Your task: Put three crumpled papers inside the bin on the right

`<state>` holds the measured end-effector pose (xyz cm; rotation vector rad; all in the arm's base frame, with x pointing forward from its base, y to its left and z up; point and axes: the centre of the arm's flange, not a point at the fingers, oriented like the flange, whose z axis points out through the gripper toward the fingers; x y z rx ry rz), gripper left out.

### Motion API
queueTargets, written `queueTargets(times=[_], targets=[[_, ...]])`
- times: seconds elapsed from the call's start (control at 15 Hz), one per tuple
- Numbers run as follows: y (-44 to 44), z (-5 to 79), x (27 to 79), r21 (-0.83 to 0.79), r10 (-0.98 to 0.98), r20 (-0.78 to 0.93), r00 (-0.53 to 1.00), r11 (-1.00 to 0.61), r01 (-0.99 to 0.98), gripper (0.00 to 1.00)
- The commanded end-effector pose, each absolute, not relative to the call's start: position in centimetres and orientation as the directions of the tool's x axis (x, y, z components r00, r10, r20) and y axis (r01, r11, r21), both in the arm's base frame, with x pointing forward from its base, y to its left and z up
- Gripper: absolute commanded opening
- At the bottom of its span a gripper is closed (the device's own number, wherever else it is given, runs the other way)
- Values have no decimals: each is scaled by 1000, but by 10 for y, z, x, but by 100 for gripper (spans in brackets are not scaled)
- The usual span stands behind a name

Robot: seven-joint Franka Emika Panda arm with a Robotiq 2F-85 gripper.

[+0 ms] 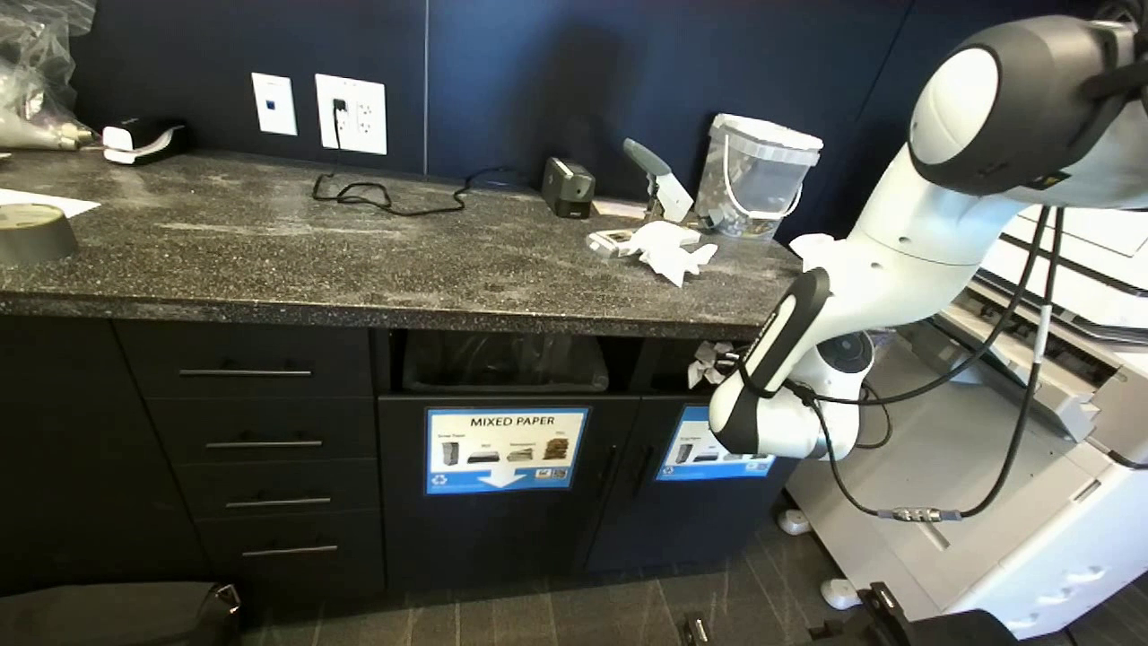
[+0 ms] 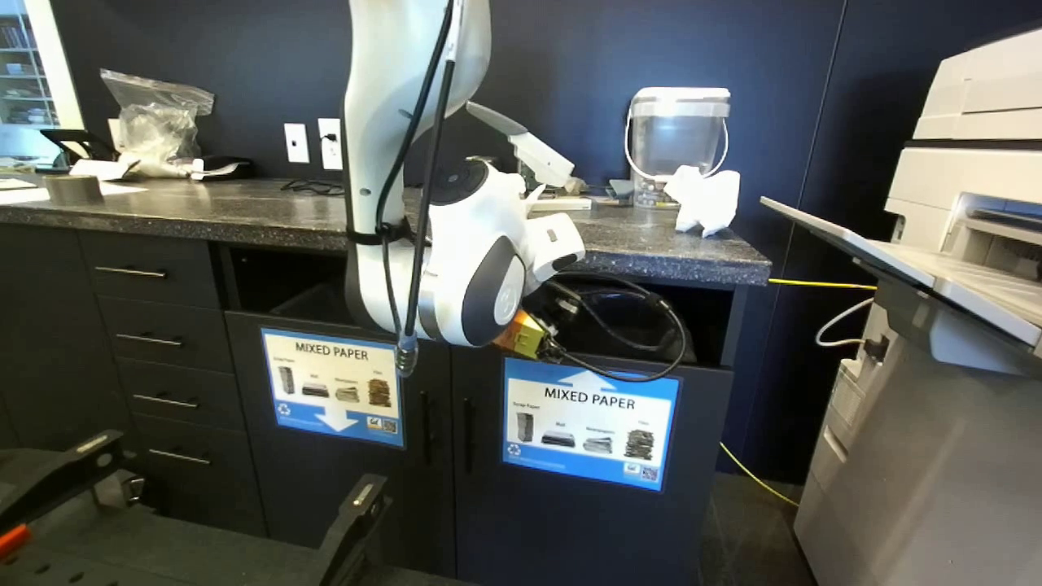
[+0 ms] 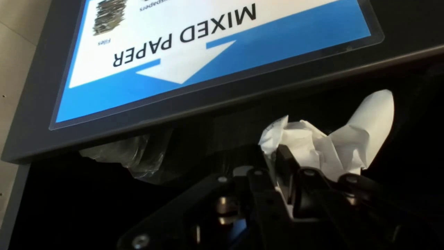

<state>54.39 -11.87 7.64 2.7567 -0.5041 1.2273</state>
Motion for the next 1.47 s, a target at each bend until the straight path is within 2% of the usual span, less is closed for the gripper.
queueTargets(times=[0.0,0.2,0.27,0.4,0.67,0.87,1.0,1.4], targets=[[-116,54,559,-85,-265,765,587,-945,-316,14],[-124,47,567,-110,-294,756,585,-938,-328,14],[-119,45,568,-91,-272,762,587,-943,-319,40],[-125,47,573,-82,-265,762,591,-945,-317,47],[-110,39,577,-49,-223,769,599,-955,-292,79],[-108,45,575,-6,-173,743,646,-968,-252,99],[-120,61,573,24,-136,712,689,-976,-217,100],[-110,120,551,144,4,728,685,-979,-147,99]])
